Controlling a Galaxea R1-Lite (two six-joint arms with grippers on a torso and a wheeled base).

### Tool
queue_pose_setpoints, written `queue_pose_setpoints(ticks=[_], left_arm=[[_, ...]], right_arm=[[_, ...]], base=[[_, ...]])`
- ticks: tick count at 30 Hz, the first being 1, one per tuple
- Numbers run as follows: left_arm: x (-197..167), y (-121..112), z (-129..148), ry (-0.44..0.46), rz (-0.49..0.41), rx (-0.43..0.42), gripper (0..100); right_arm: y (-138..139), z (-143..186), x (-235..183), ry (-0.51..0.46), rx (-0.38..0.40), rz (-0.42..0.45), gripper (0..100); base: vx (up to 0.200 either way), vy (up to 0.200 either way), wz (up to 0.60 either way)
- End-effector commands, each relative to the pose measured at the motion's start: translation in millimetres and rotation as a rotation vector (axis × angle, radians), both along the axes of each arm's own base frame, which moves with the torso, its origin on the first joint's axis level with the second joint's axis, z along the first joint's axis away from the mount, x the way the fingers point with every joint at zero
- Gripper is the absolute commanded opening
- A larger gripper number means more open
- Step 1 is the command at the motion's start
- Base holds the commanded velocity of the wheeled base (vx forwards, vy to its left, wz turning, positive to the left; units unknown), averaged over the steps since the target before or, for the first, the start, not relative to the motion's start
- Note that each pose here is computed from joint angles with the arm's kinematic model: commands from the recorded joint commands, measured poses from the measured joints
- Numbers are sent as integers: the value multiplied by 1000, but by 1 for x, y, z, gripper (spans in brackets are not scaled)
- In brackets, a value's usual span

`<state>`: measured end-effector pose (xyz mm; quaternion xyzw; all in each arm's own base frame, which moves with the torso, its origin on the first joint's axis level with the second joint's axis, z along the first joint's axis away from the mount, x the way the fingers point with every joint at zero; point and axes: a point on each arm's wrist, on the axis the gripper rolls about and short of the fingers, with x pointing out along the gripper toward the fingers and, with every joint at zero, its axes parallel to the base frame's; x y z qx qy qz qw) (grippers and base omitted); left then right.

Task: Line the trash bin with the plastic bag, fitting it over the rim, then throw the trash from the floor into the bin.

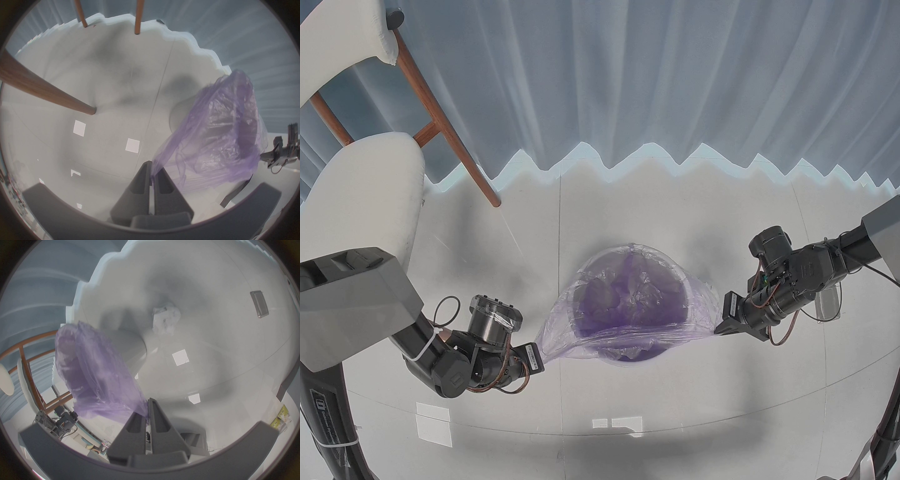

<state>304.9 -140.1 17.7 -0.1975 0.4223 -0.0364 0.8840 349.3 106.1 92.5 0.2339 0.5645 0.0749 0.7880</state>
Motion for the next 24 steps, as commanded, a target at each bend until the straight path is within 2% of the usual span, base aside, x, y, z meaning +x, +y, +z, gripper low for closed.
queue_pose_setpoints(ticks=[1,11,18,22,24], left_arm=[[-4,-8,-11,19,-49,37,0],[-4,-8,-18,11,-138,120,0],[10,21,-27,16,-114,186,0],[17,29,-33,16,-116,217,0],[24,27,-33,-28,-104,214,0]], right_arm=[[8,-3,-14,27,-5,34,0],[21,-13,-21,51,-15,75,0],[14,-22,-17,71,-27,62,0],[10,-32,-12,78,-51,76,0],[10,-41,-6,68,-71,71,0]], base=[[0,0,0],[0,0,0],[0,0,0],[0,0,0],[0,0,0]])
